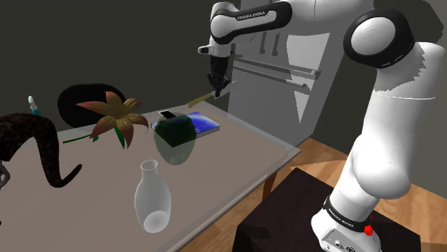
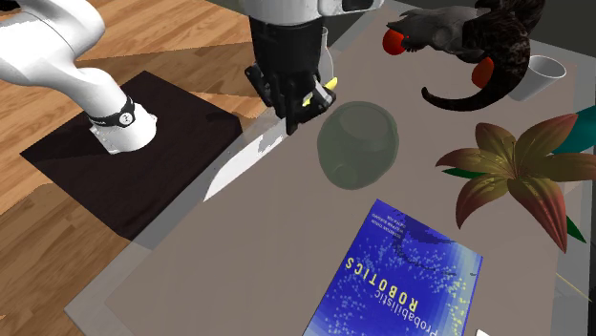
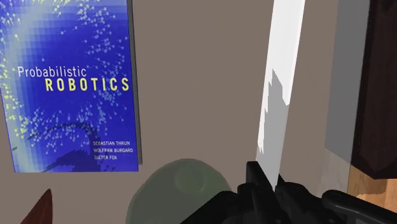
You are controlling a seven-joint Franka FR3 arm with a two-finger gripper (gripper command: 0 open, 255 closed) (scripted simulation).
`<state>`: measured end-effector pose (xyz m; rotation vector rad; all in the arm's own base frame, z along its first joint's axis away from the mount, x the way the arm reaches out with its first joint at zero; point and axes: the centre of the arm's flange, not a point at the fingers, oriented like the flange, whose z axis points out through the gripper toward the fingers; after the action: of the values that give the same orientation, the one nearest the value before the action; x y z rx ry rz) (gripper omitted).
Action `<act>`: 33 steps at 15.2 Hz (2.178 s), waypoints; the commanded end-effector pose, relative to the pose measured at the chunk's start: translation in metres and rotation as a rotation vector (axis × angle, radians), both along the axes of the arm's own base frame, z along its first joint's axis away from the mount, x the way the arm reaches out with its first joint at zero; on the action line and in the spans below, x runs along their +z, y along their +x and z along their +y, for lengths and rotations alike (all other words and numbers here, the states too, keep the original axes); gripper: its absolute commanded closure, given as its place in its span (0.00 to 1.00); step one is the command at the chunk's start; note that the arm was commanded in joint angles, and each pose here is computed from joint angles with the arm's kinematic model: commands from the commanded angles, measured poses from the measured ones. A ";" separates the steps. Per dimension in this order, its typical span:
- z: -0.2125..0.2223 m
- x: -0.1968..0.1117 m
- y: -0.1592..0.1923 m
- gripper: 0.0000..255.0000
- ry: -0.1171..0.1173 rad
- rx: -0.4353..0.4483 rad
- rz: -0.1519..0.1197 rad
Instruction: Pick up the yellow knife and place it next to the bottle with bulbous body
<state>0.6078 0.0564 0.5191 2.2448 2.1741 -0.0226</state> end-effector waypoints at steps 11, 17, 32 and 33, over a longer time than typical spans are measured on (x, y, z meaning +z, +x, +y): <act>0.121 0.001 -0.101 1.00 0.000 -0.001 0.000; 0.182 0.001 -0.151 1.00 0.000 -0.001 0.000; 0.187 -0.073 -0.155 1.00 0.000 -0.001 0.000; 0.187 -0.078 -0.155 1.00 0.000 -0.001 0.000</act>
<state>0.4516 0.2430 0.4472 2.2457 2.1727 -0.0238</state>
